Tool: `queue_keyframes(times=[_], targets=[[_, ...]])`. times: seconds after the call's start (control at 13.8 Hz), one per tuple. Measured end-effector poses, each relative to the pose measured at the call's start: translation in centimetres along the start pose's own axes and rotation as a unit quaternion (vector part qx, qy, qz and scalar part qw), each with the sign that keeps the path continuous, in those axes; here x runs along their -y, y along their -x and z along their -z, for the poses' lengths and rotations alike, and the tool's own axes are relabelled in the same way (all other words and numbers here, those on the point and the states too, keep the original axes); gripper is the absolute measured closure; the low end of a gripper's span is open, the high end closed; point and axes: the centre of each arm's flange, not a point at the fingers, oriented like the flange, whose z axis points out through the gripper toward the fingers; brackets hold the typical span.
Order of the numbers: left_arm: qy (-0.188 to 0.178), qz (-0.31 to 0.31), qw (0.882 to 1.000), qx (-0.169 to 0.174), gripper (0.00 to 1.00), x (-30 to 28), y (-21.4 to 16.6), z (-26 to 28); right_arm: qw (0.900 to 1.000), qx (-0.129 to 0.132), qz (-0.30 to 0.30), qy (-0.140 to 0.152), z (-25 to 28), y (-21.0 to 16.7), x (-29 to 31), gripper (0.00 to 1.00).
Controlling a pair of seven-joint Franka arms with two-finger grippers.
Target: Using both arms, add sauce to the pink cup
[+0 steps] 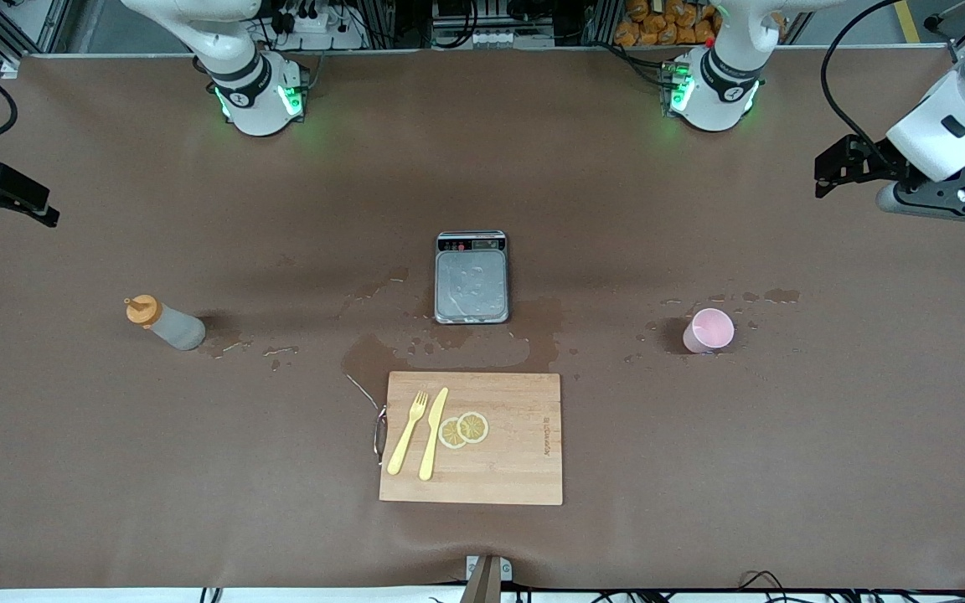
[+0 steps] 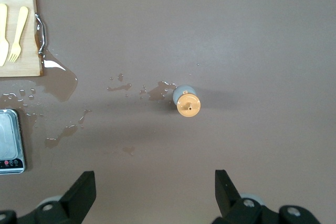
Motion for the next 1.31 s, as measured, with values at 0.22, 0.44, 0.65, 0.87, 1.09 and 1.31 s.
queue_keyframes(times=[0.22,0.44,0.65,0.87,1.09,1.31], targets=[[0.000,0.000,1.000,0.000,0.00,0.0,0.0,0.0,1.000,0.000,0.002,0.000,-0.1,-0.1,0.2,0.00],[0.000,0.000,1.000,0.001,0.00,0.0,-0.1,-0.1,1.000,0.000,0.004,0.000,-0.1,-0.1,0.3,0.00],[0.001,0.000,1.000,-0.001,0.00,0.1,-0.5,0.1,1.000,0.001,0.004,0.000,-0.2,-0.2,0.2,0.00],[0.002,0.000,1.000,0.005,0.00,0.1,-0.8,-0.4,1.000,0.004,0.003,0.000,-0.6,-0.4,-0.1,0.00],[0.006,0.009,0.999,0.039,0.00,0.5,-2.0,-3.0,1.000,0.016,-0.005,0.000,-1.8,-0.9,-1.0,0.00],[0.010,0.039,0.996,0.076,0.00,2.1,-3.0,-6.5,0.999,0.033,-0.040,-0.003,-3.4,-1.2,-4.9,0.00]])
